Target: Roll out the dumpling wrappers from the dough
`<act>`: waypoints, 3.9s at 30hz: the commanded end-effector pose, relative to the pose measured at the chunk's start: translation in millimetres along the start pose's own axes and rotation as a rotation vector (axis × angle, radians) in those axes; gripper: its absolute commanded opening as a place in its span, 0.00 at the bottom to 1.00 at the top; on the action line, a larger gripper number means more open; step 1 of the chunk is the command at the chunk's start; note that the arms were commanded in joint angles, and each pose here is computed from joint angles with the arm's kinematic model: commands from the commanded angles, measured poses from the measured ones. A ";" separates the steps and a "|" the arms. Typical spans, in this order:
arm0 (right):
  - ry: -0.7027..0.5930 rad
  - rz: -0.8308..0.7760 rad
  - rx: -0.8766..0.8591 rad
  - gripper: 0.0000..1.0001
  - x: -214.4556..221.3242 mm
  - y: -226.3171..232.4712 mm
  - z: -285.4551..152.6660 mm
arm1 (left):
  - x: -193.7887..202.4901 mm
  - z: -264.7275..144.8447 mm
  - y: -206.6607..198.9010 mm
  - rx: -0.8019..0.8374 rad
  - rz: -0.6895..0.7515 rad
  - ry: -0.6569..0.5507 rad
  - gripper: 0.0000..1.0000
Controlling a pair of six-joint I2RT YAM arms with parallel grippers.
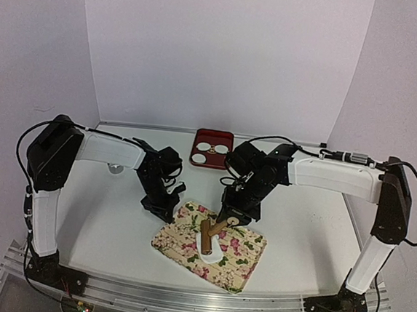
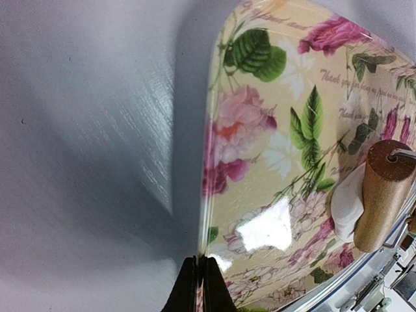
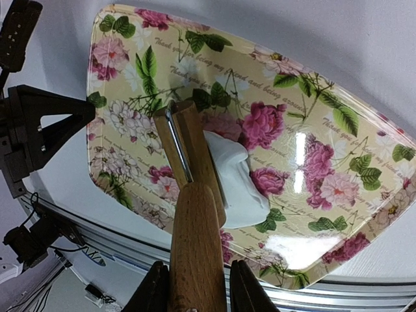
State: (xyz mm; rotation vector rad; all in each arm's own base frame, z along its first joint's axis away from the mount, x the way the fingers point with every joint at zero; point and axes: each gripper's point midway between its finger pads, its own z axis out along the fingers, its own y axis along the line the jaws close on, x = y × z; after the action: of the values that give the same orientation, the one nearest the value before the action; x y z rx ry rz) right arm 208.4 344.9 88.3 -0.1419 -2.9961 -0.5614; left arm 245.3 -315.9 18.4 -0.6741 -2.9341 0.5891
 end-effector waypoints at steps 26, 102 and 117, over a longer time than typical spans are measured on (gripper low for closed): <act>0.132 0.065 0.430 0.00 23.9 -113.4 111.7 | -2.9 22.2 3.9 -0.030 -0.009 0.017 0.00; 0.048 0.221 0.088 0.00 -4.7 -128.2 43.9 | -14.0 4.3 46.4 -0.037 -0.244 -0.071 0.00; 0.014 0.218 0.144 0.00 -13.5 -147.9 28.0 | -13.1 2.9 45.3 -0.030 -0.273 -0.074 0.00</act>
State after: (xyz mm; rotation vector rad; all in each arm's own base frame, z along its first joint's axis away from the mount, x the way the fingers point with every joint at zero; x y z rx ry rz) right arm 247.2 321.7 82.2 -0.2124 -2.8624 -1.0822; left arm 276.4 -303.3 19.0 -0.3468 -2.9959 0.6956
